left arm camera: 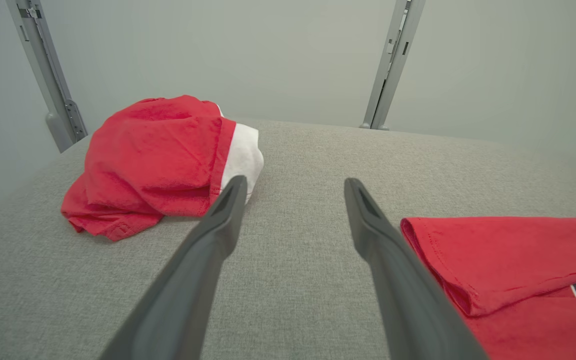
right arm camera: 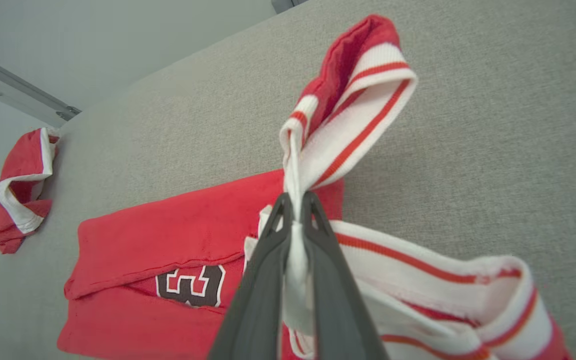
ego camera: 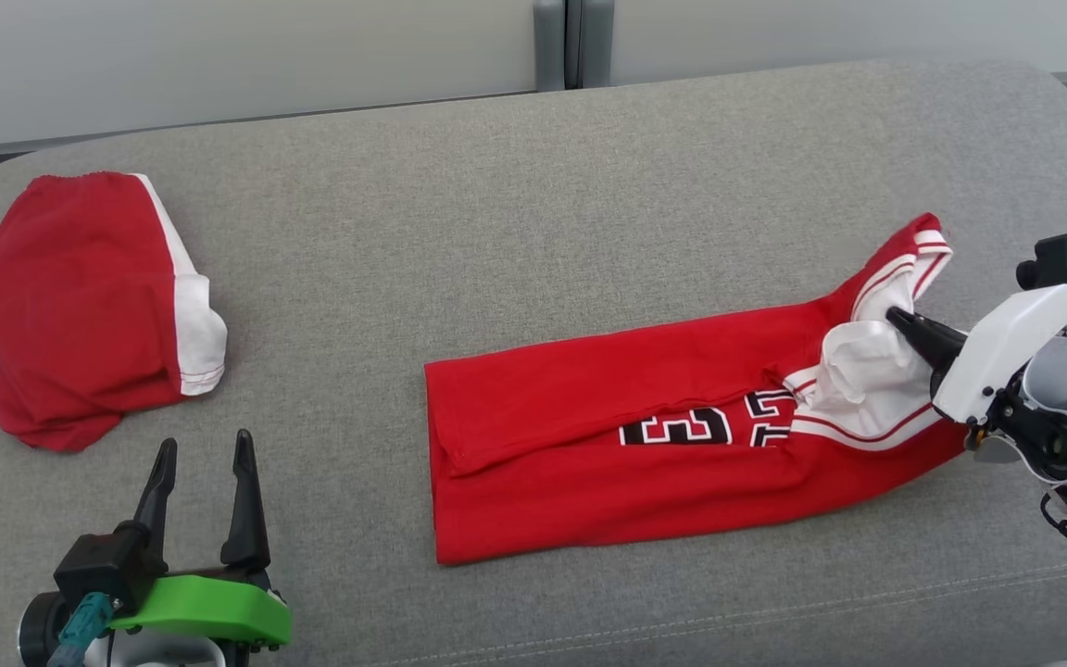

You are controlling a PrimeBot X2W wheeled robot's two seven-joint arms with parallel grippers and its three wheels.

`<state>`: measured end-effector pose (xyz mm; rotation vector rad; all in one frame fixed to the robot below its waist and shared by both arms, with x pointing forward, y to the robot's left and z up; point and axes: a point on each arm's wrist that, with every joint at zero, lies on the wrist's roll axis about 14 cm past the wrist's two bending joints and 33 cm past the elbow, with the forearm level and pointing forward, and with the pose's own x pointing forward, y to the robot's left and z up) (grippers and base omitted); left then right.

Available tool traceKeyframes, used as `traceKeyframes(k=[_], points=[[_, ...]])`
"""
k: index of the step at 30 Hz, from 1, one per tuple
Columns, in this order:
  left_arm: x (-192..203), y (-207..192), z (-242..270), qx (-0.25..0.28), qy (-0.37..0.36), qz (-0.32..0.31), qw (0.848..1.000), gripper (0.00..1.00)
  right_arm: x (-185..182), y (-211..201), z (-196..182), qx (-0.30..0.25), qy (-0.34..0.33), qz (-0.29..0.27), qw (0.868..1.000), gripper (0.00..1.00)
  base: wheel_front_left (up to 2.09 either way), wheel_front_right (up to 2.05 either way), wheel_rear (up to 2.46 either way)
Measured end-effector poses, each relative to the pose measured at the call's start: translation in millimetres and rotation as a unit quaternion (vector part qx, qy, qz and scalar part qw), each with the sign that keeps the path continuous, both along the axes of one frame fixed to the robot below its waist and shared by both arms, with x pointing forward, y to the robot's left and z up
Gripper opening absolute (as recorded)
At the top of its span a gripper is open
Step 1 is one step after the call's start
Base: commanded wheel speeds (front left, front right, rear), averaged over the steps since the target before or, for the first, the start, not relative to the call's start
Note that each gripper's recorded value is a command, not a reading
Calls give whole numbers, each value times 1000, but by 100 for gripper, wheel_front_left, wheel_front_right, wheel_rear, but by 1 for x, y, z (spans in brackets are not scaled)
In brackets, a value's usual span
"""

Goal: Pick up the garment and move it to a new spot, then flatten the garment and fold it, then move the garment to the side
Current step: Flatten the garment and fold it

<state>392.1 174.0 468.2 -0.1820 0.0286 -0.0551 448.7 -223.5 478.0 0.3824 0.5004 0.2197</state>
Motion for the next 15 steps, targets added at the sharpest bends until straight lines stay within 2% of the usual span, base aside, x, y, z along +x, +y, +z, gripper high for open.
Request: traceKeyframes(k=[10,15], points=[[-5,1,4,-3,-5,2,1000,100,-11,61,24,101,2,73,992,0,0,0,0],[-8,3,3,-7,-3,6,1000,100,-14,95,29,133,7,111,985,0,0,0,0]])
